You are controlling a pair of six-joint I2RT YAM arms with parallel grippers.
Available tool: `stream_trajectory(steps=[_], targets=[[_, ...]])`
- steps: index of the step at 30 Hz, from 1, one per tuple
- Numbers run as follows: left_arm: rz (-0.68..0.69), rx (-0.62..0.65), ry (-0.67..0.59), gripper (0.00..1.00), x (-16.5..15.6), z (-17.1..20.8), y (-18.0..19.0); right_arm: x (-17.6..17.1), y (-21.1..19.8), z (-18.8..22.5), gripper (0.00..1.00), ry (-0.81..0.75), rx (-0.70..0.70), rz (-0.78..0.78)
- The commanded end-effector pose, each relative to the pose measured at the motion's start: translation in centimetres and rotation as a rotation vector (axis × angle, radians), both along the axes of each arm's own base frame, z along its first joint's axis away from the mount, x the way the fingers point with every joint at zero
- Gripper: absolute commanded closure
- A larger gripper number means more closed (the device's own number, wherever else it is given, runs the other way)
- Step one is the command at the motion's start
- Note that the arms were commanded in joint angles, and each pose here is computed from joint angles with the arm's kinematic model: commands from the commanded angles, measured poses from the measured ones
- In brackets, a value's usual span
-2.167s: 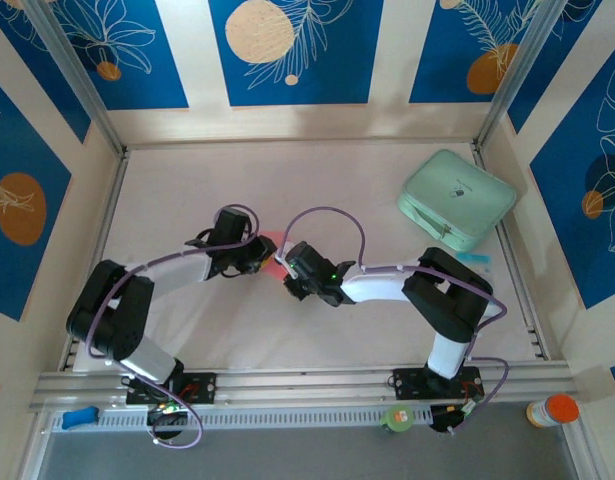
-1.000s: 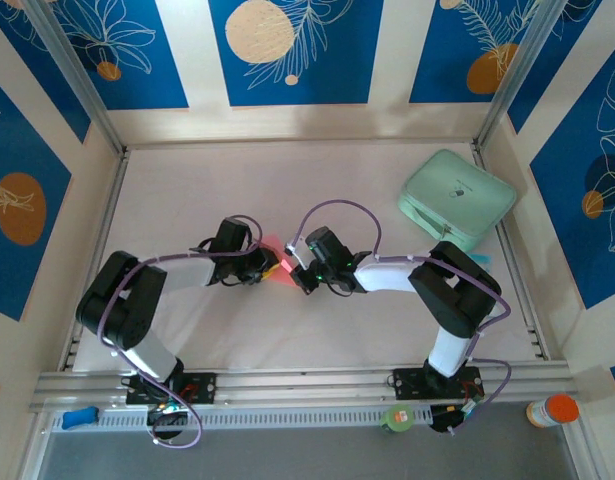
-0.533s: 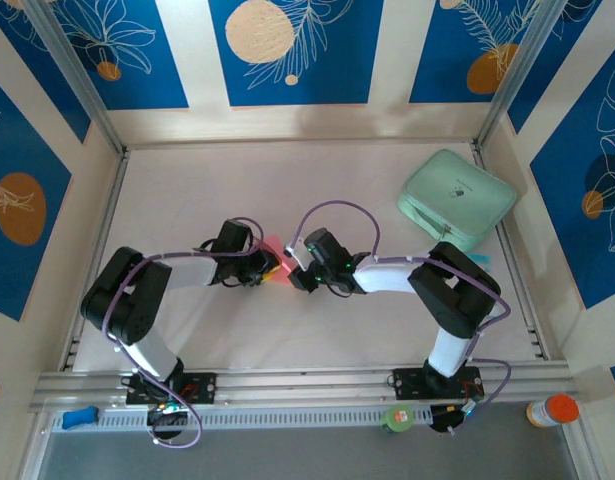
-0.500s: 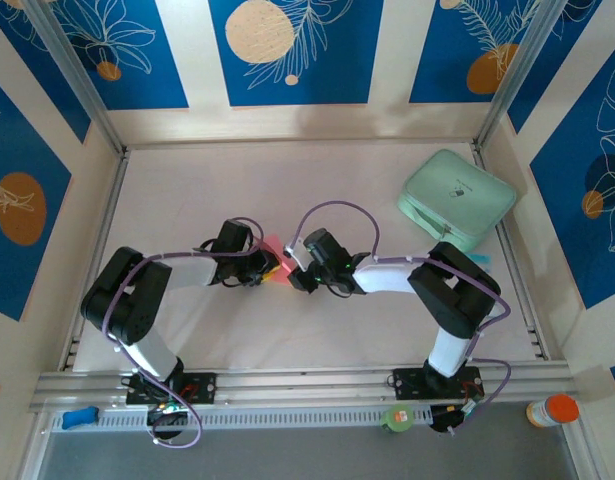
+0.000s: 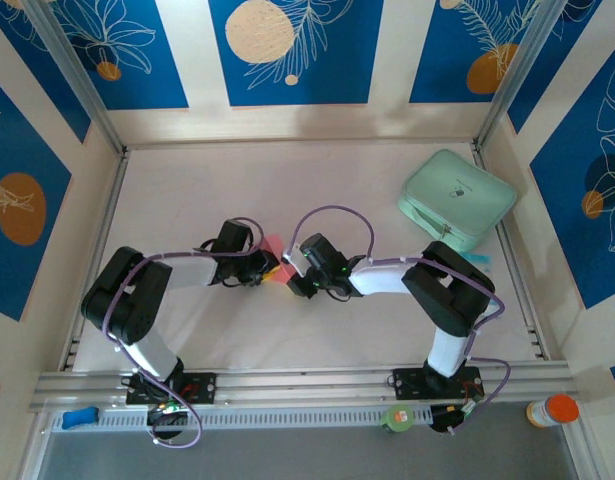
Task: Fold a paper plane with a square sheet of paper (pick it up from the middle)
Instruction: Fourth fold the wing at the center of the table.
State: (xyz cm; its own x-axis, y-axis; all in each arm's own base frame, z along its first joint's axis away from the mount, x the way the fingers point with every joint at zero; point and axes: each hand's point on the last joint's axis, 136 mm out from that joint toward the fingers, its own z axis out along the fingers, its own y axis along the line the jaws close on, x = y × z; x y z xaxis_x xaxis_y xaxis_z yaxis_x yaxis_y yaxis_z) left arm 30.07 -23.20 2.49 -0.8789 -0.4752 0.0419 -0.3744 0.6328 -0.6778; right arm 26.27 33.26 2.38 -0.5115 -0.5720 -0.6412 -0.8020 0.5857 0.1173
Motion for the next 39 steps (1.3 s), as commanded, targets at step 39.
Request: stream_trajectory(steps=[39], targets=[[-0.006, 0.015, 0.031, 0.63, -0.6, -0.4, 0.0, 0.9, -0.5, 1.3, 0.71, -0.018, -0.136, -0.198]])
